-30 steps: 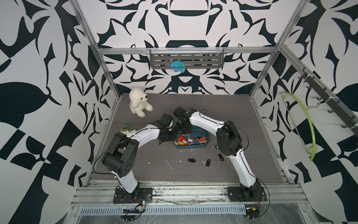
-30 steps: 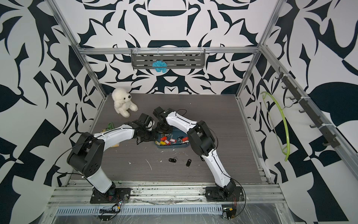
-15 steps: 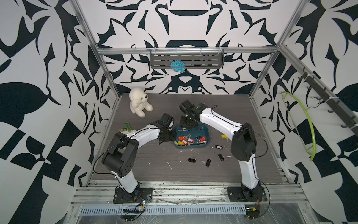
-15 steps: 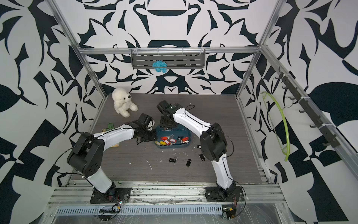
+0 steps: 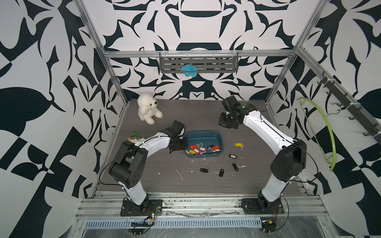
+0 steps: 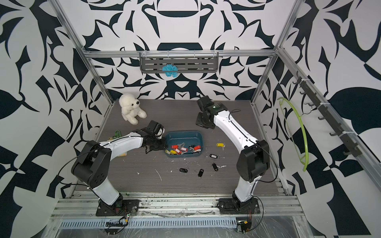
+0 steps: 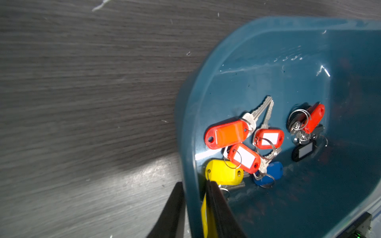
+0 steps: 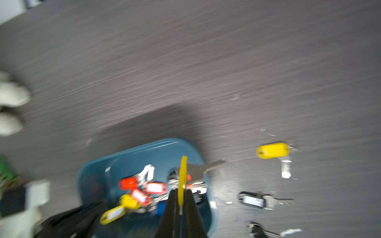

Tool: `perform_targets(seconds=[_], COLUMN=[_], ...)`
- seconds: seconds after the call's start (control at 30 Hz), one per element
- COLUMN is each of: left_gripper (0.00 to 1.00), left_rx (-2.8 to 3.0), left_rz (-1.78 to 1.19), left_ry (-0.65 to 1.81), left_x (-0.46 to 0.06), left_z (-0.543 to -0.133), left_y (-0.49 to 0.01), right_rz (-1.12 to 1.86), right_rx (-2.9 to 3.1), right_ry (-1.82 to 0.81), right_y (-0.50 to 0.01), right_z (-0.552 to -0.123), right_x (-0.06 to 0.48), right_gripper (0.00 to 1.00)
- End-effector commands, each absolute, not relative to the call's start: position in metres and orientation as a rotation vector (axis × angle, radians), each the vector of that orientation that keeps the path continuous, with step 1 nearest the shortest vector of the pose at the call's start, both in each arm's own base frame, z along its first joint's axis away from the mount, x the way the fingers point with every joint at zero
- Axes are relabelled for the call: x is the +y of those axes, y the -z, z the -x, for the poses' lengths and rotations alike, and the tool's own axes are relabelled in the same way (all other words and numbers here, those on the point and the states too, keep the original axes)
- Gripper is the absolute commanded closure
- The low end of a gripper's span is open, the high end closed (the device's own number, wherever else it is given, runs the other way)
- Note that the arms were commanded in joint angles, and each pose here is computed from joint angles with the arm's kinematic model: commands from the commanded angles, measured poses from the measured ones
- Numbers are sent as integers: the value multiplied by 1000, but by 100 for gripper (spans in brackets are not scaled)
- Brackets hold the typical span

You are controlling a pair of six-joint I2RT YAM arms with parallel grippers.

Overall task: Take the keys out of the storage box
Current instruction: Place the key at the center of the board.

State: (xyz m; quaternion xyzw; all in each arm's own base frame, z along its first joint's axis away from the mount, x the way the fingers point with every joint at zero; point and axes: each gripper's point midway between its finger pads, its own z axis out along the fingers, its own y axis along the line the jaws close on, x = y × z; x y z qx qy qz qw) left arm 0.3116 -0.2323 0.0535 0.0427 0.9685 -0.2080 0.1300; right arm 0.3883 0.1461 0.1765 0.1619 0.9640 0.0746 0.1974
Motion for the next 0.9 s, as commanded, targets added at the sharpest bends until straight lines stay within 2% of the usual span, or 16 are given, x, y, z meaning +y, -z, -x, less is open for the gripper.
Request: perform_targets(seconds=[0.0,0.37,0.53,0.6,0.67,0.73,0.8,0.87], left_gripper=[76,75,71,67,60,49,41,36], left_rx=[2800,2802,2801,2802,2798,2788,2778,2764], left_rz=[-143,-148,-151,-155,-164,-175,-187,-204], left_ry=[621,603,587,583,576,569,552,523], left_x=[-235,-233,-232,-232,-232,-231,-229,-226], left_z=[-308,-310,-311,-311,-312,-313,-314,-317], left_y=[-63,-66,-69,-71,-75,-81,-87,-97], right_rz=[-484,-646,-673,-674,-673,-671,-670,-666], right_rx=[2698,2758,2782,2796,2809,2818,2822,2822], right_ry=[-147,-129,-109,-107,-111,-120,-123,-126], right_y=[-166,-98,-80,-74,-69,-66,-66,-70], right_z=[-385,-417,-429,-430,-430,-428,-425,-422], right_x=[115,48,38,38,40,41,41,41], right_gripper=[100,100,100,100,83,58,48,45])
